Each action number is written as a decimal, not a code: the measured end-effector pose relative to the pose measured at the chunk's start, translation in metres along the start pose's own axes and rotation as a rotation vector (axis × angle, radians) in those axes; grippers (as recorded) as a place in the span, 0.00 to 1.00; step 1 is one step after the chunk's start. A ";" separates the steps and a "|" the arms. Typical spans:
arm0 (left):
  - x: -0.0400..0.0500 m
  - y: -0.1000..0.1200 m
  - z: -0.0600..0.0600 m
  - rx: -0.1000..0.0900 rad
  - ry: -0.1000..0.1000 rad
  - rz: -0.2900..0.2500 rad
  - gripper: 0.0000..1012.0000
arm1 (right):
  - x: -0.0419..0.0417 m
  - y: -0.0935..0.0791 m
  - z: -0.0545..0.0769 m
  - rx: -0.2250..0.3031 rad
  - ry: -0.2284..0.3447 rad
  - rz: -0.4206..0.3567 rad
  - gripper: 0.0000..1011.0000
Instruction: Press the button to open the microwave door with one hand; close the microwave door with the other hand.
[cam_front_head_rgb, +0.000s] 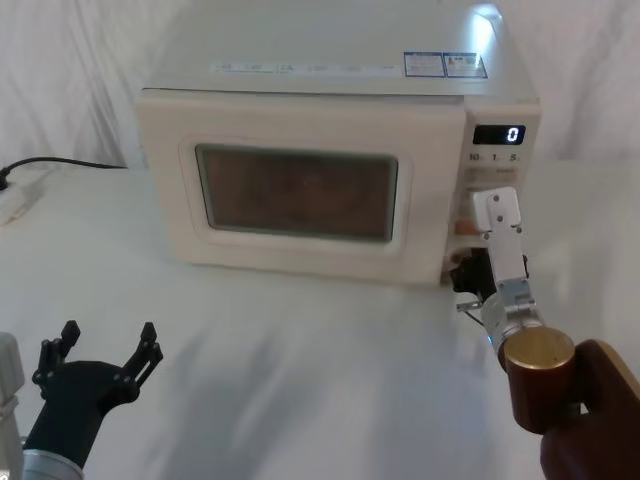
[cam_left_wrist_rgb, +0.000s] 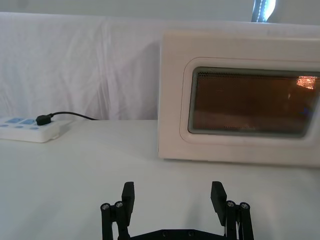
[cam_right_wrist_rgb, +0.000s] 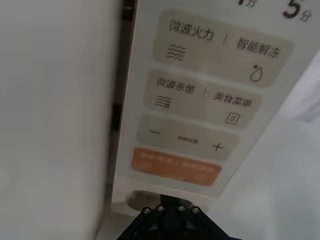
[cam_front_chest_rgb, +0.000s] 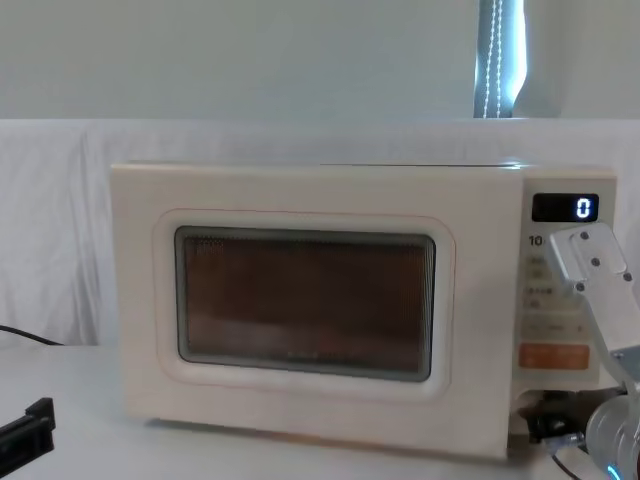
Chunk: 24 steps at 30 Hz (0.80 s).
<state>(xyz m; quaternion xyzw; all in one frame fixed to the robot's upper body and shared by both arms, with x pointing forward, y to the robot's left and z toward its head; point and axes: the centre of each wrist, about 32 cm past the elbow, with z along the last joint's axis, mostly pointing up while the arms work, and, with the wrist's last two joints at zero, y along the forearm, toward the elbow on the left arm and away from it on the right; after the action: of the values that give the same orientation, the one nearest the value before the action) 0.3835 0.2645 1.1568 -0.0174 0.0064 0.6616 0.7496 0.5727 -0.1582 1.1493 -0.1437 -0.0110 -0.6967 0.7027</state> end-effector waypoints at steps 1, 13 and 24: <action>0.0000 0.000 0.000 0.000 0.000 0.000 0.99 | -0.0001 0.000 0.000 0.000 0.000 0.000 0.00; 0.0000 0.000 0.000 0.000 0.000 0.000 0.99 | 0.0000 0.003 0.001 -0.003 -0.004 -0.003 0.00; 0.0000 0.000 0.000 0.000 0.000 0.000 0.99 | 0.0045 0.003 0.001 -0.002 -0.010 0.011 0.00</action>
<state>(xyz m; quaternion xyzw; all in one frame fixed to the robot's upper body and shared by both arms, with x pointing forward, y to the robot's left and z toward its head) 0.3835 0.2645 1.1568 -0.0174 0.0065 0.6616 0.7496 0.5763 -0.1624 1.1504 -0.1481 -0.0128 -0.6922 0.7063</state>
